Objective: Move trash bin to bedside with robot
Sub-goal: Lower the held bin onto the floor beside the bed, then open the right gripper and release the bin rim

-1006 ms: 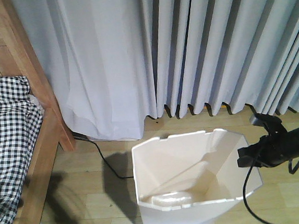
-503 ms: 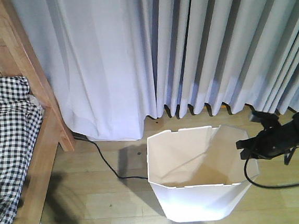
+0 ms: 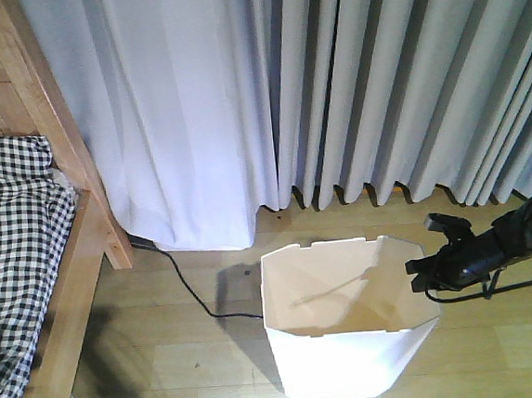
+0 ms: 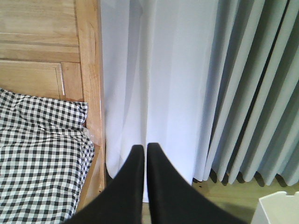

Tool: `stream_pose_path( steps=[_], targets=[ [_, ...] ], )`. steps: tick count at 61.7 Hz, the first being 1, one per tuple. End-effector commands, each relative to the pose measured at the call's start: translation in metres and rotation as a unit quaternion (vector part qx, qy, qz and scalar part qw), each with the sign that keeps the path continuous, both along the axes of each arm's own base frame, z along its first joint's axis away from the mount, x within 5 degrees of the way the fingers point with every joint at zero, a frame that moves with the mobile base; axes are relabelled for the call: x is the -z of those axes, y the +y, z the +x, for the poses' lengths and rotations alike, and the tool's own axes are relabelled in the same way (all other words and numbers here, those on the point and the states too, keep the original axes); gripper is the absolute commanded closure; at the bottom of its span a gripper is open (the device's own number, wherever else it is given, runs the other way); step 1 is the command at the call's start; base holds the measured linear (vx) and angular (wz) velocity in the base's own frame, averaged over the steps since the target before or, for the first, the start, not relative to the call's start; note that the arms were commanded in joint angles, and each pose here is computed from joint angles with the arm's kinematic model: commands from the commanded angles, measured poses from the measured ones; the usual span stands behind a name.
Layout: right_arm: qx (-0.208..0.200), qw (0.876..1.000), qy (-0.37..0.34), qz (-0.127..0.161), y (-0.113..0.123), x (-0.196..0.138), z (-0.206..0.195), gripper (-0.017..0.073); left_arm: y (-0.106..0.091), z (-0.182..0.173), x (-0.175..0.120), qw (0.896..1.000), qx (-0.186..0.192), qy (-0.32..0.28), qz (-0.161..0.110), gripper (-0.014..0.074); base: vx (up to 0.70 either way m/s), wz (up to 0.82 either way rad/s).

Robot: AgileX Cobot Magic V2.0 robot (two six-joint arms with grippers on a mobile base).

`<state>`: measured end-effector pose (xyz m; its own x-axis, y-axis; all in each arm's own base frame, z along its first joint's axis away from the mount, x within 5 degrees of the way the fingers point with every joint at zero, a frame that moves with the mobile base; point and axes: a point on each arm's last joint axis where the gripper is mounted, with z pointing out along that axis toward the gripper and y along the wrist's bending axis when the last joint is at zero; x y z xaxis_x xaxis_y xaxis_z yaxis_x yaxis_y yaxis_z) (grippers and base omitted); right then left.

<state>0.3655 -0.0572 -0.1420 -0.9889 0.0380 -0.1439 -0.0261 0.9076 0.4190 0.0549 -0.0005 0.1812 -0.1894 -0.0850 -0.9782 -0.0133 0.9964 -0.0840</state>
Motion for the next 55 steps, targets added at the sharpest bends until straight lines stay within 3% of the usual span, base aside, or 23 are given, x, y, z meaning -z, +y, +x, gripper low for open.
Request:
stream_pose_path(
  steps=[1,19,30,55],
  targets=[
    [-0.003,0.996,-0.031,0.085,0.01,-0.026,0.024,0.0542,0.0,0.0,-0.003,0.999,-0.002,-0.036,-0.005,0.0599,0.0,0.0],
    [-0.036,0.995,-0.032,0.087,0.033,0.006,0.039,0.0536,0.0,0.0,-0.003,0.999,-0.002,-0.036,-0.005,0.0599,0.0,0.0],
    [-0.007,0.996,-0.021,0.085,0.03,0.021,0.046,0.0531,0.0,0.0,-0.003,0.999,-0.002,-0.036,-0.005,0.0599,0.0,0.0],
    [-0.001,0.998,-0.011,0.058,0.027,0.044,0.038,0.0523,0.0,0.0,-0.003,0.999,-0.002,-0.036,-0.005,0.0599,0.0,0.0]
  ],
)
